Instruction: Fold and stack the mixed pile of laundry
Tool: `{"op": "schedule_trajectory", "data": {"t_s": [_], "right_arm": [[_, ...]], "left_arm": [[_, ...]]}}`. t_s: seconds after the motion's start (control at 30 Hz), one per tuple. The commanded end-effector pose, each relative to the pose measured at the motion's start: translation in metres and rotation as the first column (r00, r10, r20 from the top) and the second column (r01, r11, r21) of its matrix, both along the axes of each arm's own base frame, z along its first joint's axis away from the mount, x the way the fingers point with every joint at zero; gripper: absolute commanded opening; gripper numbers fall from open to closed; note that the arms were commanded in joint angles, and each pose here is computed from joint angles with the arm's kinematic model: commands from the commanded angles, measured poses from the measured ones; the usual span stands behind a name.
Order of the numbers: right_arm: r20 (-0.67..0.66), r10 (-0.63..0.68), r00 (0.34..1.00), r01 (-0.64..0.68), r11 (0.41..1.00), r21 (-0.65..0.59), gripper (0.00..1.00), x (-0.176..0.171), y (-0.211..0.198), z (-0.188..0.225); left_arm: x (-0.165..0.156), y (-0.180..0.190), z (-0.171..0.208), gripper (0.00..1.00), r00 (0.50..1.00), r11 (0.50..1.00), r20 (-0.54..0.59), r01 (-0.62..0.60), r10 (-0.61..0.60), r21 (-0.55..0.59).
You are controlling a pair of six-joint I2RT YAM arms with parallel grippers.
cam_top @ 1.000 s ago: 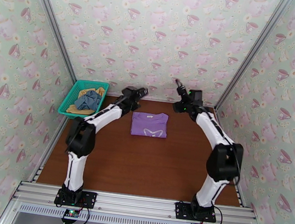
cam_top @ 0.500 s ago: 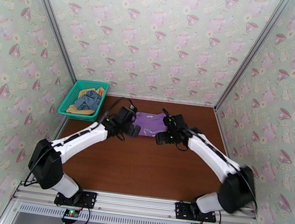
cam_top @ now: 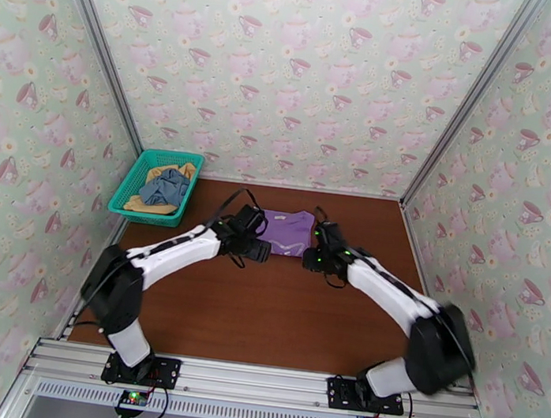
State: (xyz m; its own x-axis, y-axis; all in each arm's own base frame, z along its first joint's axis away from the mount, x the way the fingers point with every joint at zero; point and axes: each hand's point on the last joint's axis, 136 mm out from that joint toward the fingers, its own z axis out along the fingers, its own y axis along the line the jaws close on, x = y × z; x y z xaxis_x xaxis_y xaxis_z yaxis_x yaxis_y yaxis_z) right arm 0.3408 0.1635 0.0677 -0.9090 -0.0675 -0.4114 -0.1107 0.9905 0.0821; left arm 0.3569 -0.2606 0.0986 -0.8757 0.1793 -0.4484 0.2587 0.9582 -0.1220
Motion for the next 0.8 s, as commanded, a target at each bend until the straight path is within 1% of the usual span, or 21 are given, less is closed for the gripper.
{"op": "schedule_trajectory", "data": {"t_s": [0.0,0.07,0.13,0.23,0.43,0.63,0.77], "right_arm": [[0.004,-0.013,1.000,0.013,1.000,0.004,0.42,0.023,0.012,0.005],[-0.041,-0.016,0.999,0.016,1.000,-0.014,0.41,0.031,0.017,-0.009],[-0.081,-0.016,0.997,0.015,1.000,-0.017,0.41,0.039,0.024,-0.023],[-0.101,-0.023,0.995,0.020,0.999,-0.028,0.41,0.051,0.030,-0.039],[-0.092,-0.059,0.994,0.052,0.996,-0.071,0.41,0.089,0.029,-0.048],[-0.083,-0.100,0.991,0.097,0.995,-0.033,0.40,0.131,0.021,-0.054],[-0.098,-0.104,0.990,0.104,0.995,-0.007,0.40,0.151,0.020,-0.061]], "left_arm": [[0.011,-0.004,-0.017,0.76,0.998,0.999,-0.061,-0.033,0.034,0.013],[0.021,0.000,-0.032,0.74,0.994,0.998,-0.091,-0.057,0.061,0.039],[0.032,0.006,-0.045,0.73,0.990,0.995,-0.108,-0.085,0.091,0.059],[0.050,0.015,-0.058,0.73,0.986,0.991,-0.115,-0.116,0.123,0.067],[0.088,0.024,-0.078,0.73,0.983,0.992,-0.139,-0.111,0.118,0.059],[0.125,0.021,-0.090,0.73,0.986,0.995,-0.142,-0.084,0.089,0.044],[0.156,0.028,-0.093,0.73,0.986,0.994,-0.133,-0.092,0.098,0.050]]}}
